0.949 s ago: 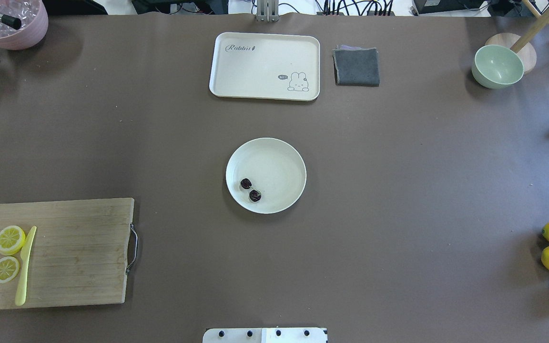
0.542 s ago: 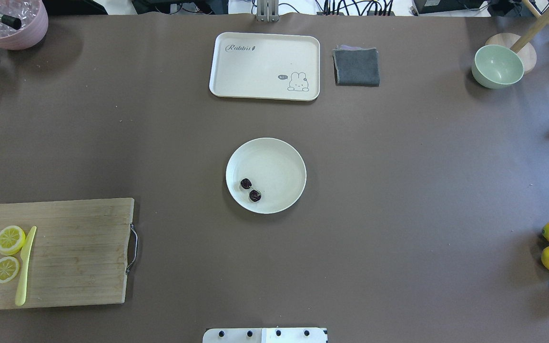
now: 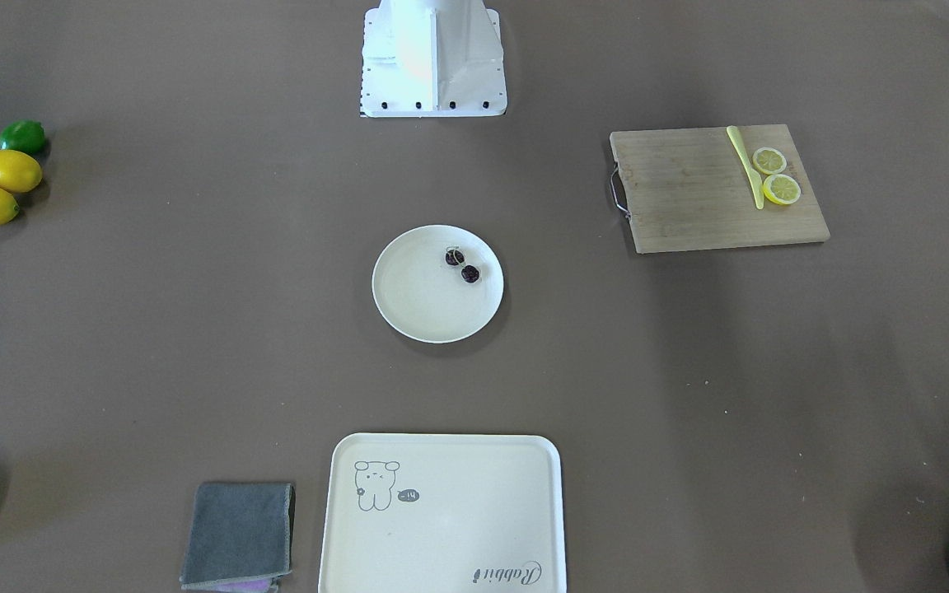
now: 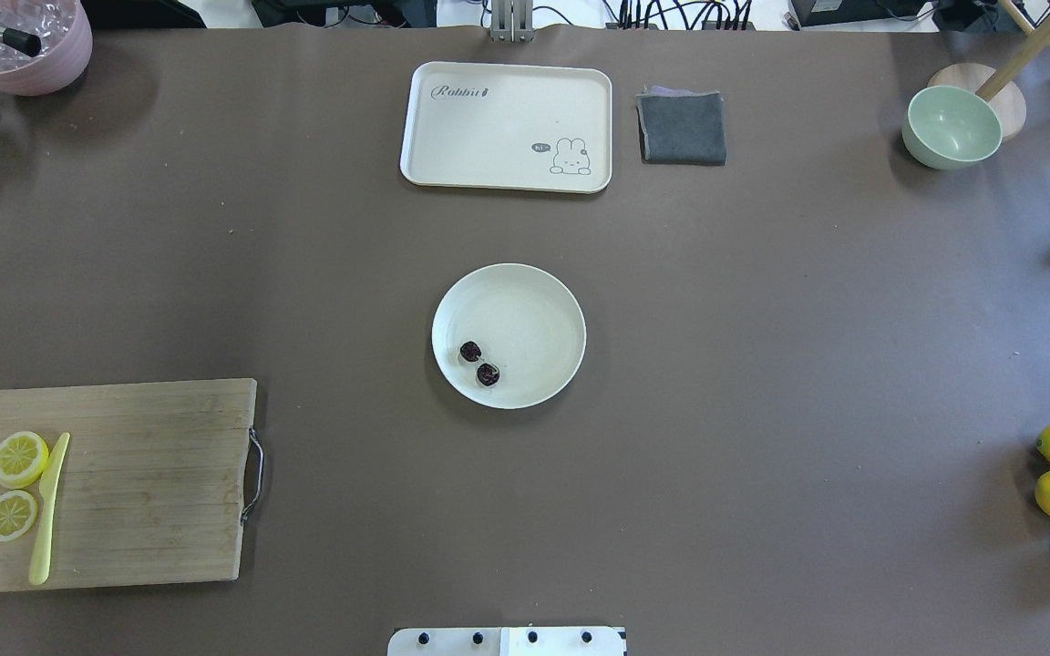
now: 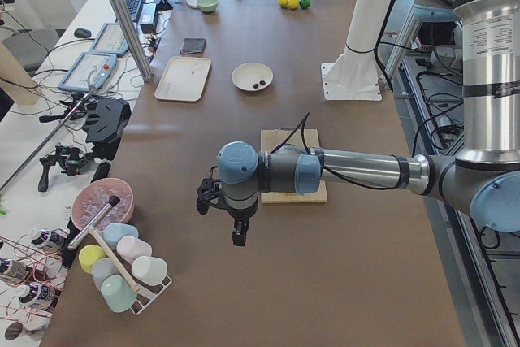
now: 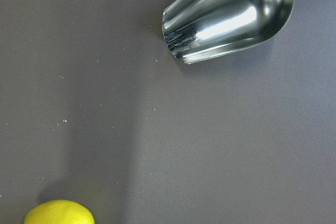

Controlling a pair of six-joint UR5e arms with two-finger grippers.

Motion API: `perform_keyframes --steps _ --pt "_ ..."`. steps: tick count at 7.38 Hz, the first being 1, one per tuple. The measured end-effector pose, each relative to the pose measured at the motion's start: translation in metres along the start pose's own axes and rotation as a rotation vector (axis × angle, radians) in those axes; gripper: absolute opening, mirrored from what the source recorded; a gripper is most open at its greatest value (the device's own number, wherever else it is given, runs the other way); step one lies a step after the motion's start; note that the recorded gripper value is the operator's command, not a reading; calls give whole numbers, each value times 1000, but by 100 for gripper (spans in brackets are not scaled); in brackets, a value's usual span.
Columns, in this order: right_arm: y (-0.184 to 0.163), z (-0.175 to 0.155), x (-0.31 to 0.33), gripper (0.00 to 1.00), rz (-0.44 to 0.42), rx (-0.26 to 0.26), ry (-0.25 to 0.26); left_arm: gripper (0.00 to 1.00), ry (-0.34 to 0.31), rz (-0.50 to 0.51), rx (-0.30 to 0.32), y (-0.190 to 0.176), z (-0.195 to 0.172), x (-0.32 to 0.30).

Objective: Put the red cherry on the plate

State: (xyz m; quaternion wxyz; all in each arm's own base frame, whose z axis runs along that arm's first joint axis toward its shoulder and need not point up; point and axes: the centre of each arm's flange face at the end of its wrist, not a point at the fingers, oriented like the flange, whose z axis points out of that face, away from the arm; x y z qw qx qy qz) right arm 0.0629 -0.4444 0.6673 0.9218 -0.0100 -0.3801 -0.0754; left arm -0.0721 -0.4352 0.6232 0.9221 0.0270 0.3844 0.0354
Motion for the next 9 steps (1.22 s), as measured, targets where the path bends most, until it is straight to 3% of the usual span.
perform_keyframes --steps 9 --pt "-1 0 -1 100 0 1 -1 98 5 6 6 -1 -3 3"
